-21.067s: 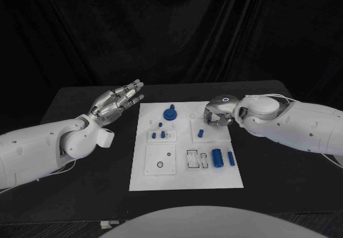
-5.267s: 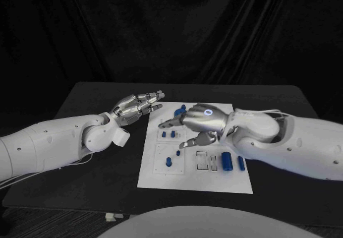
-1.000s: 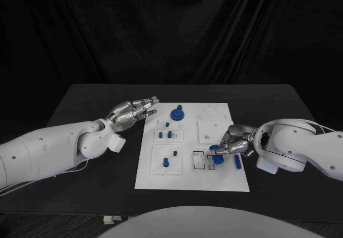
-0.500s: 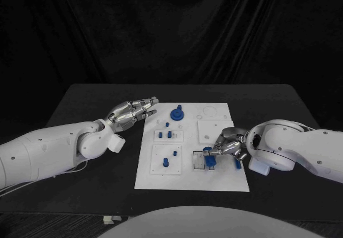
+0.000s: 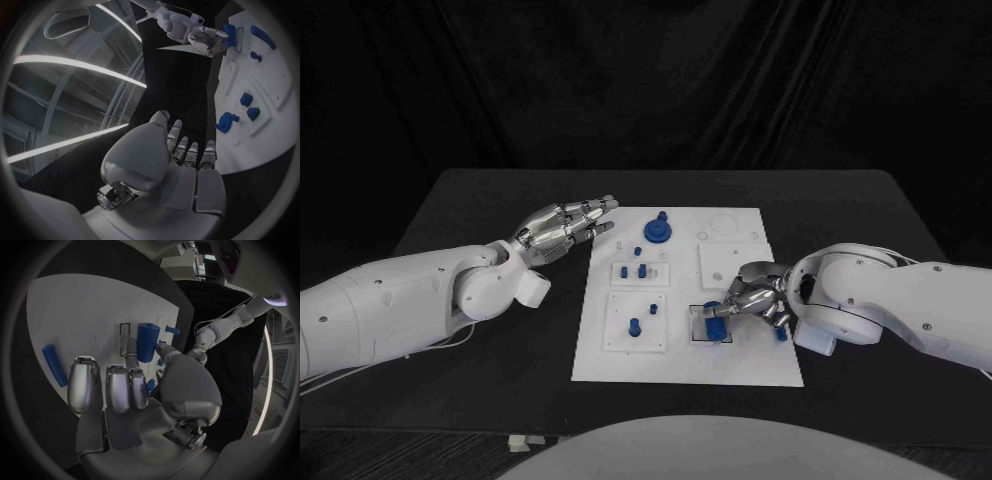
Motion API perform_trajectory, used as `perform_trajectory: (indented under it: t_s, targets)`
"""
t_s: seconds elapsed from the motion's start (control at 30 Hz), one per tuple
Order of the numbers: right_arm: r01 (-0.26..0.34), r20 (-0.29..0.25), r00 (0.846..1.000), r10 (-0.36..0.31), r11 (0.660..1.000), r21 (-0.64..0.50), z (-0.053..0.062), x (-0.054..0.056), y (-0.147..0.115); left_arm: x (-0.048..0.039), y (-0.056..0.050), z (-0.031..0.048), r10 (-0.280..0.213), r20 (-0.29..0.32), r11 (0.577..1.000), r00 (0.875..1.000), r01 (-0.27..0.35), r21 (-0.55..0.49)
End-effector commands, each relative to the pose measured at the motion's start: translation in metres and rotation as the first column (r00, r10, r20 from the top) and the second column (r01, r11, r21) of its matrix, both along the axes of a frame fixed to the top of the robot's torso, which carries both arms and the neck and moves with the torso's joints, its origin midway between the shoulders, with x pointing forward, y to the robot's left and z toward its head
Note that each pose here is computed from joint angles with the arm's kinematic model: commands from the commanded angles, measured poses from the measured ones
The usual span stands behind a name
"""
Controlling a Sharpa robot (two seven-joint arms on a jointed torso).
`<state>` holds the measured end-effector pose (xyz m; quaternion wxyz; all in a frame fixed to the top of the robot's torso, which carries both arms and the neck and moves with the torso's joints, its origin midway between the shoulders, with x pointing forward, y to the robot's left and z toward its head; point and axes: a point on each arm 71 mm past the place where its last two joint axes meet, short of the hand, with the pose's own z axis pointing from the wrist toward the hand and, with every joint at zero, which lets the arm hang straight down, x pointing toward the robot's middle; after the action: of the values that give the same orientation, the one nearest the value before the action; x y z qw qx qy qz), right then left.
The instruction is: Assemble the parts on the task board
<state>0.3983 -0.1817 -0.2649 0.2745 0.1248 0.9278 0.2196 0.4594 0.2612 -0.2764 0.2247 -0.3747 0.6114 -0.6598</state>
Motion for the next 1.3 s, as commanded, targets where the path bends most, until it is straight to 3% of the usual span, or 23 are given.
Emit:
perform_trajectory:
  t_s: [0.03,1.3]
  targets:
    - [-0.01,-0.027,1.0,0.01,1.0,-0.024,-0.0036,-0.0019,-0.0001,-0.0009,-0.0014,0.0006,-0.007,0.002,1.0,1.0,0.007,-0.015]
    - [-0.017,-0.022,1.0,0.017,1.0,-0.014,-0.0055,-0.0006,0.0051,-0.0011,-0.0045,-0.0022,-0.025,-0.014,1.0,1.0,0.024,-0.013]
